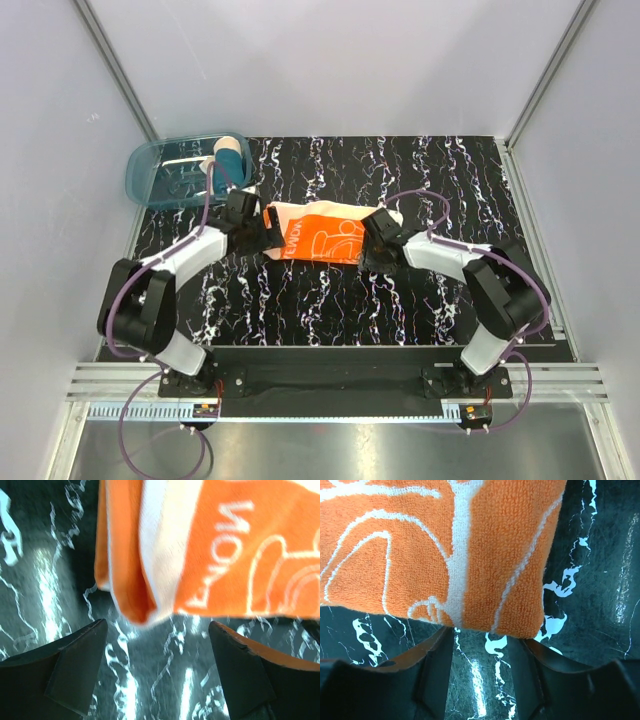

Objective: Roll the towels
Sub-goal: Fold the towel

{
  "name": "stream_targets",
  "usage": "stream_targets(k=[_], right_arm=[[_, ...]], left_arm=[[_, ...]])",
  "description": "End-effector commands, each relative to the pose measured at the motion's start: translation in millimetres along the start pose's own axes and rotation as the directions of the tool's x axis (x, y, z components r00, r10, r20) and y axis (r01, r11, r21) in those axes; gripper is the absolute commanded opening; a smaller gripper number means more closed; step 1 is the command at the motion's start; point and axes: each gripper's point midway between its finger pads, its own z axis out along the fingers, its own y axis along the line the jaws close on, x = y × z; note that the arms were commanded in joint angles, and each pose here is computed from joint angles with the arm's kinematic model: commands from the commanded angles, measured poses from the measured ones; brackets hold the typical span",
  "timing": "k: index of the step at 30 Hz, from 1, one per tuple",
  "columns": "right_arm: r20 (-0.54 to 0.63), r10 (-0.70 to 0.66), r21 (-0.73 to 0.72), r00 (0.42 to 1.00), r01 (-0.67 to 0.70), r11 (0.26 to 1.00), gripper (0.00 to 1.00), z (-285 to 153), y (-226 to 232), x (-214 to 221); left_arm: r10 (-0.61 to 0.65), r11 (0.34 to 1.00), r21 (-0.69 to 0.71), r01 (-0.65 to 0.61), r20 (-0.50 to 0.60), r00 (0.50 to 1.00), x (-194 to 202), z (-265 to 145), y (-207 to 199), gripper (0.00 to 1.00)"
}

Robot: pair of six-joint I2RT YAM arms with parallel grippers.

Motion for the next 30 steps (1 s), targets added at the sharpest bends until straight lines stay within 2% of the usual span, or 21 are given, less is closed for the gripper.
stream_targets(k=[1,2,5,9,10,11,13,18,22,24,28,30], right_arm=[[0.008,0.021,-0.015,1.0,-0.02,1.0,0.53,-1.0,-2.5,3.7],[0.005,0.022,-0.022,1.0,-0.022,1.0,0.53,-2.5,-1.9,4.9],[-0.013,0.024,-0.033,1.0,-0.025,0.999,0.52,-4.0,-3.6,12.1],[-0.056,0.031,-0.037,0.998,-0.033,0.999,0.48,-3.2,-11.5,30.8],[-0.057,0.038,-0.037,0.998,-0.04,0.998,0.47,-2.9,-13.2,32.7],[-0.063,0.04,-0.041,0.997,-0.042,0.998,0.46,-3.3,-14.0,36.1],[-0.073,0.045,-0.035,0.996,-0.047,0.998,0.43,-4.2,-20.3,44.4],[-0.092,0.047,-0.022,0.995,-0.05,0.999,0.4,-4.8,-29.9,56.4],[-0.097,0.045,-0.019,0.994,-0.048,0.999,0.4,-3.2,-32.2,59.7],[-0.101,0.045,-0.021,0.994,-0.048,0.999,0.39,-2.7,-31.3,60.0],[-0.101,0.046,-0.029,0.994,-0.049,0.998,0.36,-7.6,-29.8,59.0],[-0.091,0.038,-0.068,0.995,-0.045,0.997,0.34,-12.2,-24.8,58.0]], left_arm=[[0.01,0.999,-0.046,-0.005,0.101,0.995,-34.6,6.2,-2.5,0.86],[0.007,0.999,-0.049,-0.002,0.102,0.995,-36.7,11.3,-3.0,0.84],[0.002,0.999,-0.042,0.002,0.11,0.994,-43.8,20.6,-7.0,0.72],[0.016,0.999,-0.052,-0.011,0.107,0.994,-53.2,30.2,-10.0,0.35],[0.018,0.999,-0.052,-0.012,0.104,0.994,-53.8,31.7,-10.5,0.18],[0.019,0.999,-0.051,-0.014,0.097,0.995,-53.1,34.1,-10.8,0.09],[0.022,0.999,-0.042,-0.018,0.098,0.995,-55.6,35.2,-13.6,0.0],[0.051,0.999,-0.004,-0.051,0.129,0.99,-71.6,26.0,-26.6,0.0],[0.152,0.97,0.154,-0.186,0.212,0.965,-98.4,1.5,-67.2,0.0],[0.211,0.942,0.194,-0.274,0.29,0.933,-114.7,-15.6,-83.3,0.0],[0.205,0.938,0.184,-0.293,0.386,0.899,-126.1,-24.0,-74.5,0.0],[0.152,0.952,0.198,-0.233,0.355,0.923,-120.1,-10.9,-56.7,0.0]])
